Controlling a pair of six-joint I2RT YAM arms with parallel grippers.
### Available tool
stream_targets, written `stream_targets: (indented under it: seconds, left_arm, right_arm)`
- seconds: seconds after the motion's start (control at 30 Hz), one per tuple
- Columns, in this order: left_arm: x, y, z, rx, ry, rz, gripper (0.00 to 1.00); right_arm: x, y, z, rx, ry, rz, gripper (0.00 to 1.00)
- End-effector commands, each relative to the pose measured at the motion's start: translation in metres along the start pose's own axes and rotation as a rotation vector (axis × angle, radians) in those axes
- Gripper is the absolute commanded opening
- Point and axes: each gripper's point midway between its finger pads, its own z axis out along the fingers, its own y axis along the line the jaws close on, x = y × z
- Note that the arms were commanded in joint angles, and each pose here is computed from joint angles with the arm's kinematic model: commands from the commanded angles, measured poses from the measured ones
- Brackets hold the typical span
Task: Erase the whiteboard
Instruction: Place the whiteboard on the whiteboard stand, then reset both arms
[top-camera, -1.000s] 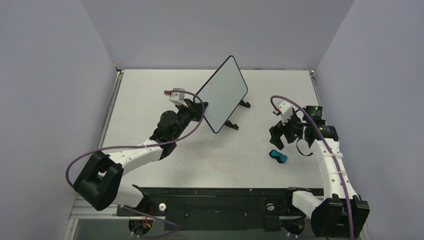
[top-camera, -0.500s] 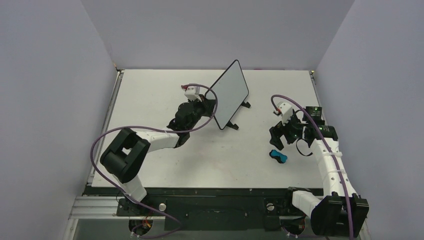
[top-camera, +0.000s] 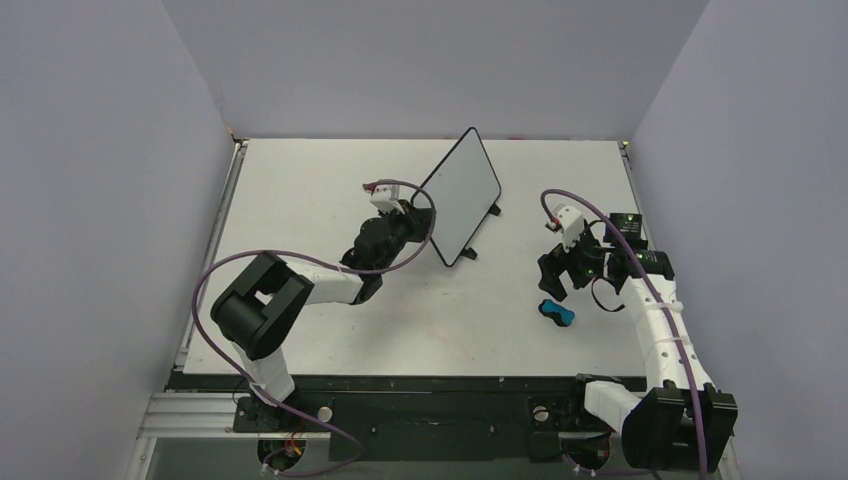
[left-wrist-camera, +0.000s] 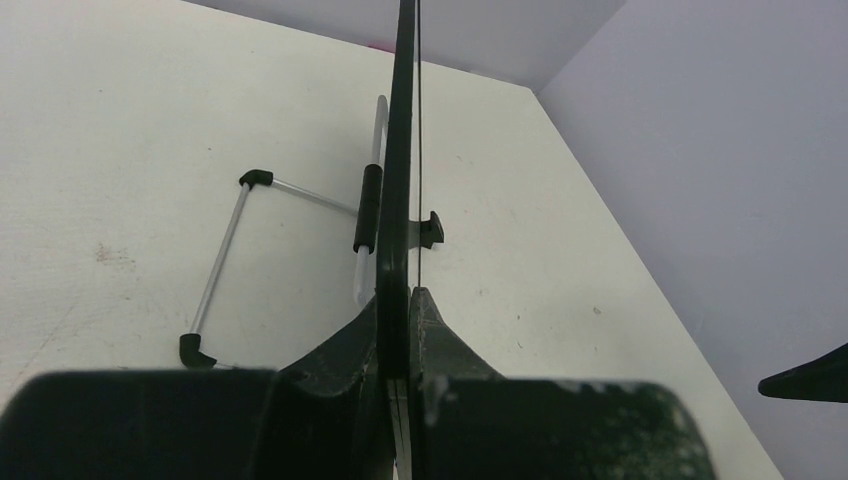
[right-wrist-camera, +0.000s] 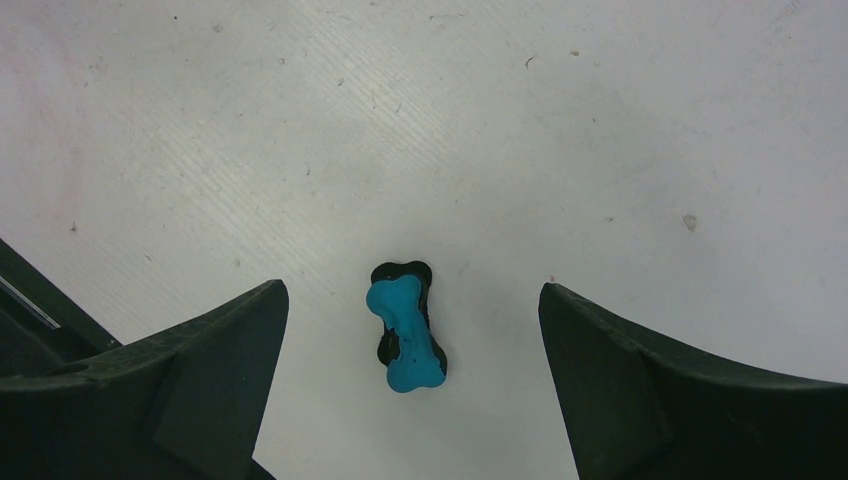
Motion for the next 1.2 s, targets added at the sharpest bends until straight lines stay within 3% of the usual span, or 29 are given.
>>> stream_targets:
  seconds: [0.0,0.1,0.17,0.3,0.63,0.77,1.0,1.1,1.13,1.17]
  left_arm:
    - [-0.008,-0.023,-0.001,0.065,-0.088,-0.034,0.00]
    - [0.002,-0.015,-0.007,0.055,-0.077,-0.050,0.11]
    - [0.004,-0.012,-0.010,0.044,-0.071,-0.053,0.23]
    - [-0.002,-0.009,-0.015,0.029,-0.077,-0.048,0.33]
    - [-0.045,-0.014,-0.038,0.018,-0.113,-0.010,0.42]
    - [-0.076,-0.024,-0.069,0.033,-0.166,0.007,0.44]
    - [-0.084,-0.006,-0.120,-0.047,-0.118,0.076,0.48]
    - [-0.106,-0.001,-0.143,-0.077,-0.130,0.097,0.49]
    - [-0.100,0.008,-0.150,-0.113,-0.083,0.107,0.50]
    - [-0.119,0.007,-0.158,-0.121,-0.117,0.105,0.51]
  right_arm:
    - [-0.004,-0.007,0.001,0.021,-0.018,-0.012,0.91]
    - [-0.004,-0.007,0.001,0.023,-0.019,-0.011,0.91]
    - [-0.005,-0.007,0.000,0.029,-0.023,-0.013,0.91]
    - [-0.006,-0.009,-0.001,0.045,-0.027,-0.002,0.91]
    - [-0.013,-0.026,-0.015,0.158,-0.042,0.022,0.92]
    - [-0.026,-0.047,-0.039,0.310,-0.090,0.054,0.92]
    - [-0.043,-0.081,-0.090,0.627,-0.229,0.130,0.92]
    - [-0.043,-0.079,-0.093,0.623,-0.248,0.162,0.92]
    - [-0.043,-0.078,-0.093,0.609,-0.261,0.174,0.92]
    - [-0.041,-0.080,-0.094,0.609,-0.267,0.202,0.92]
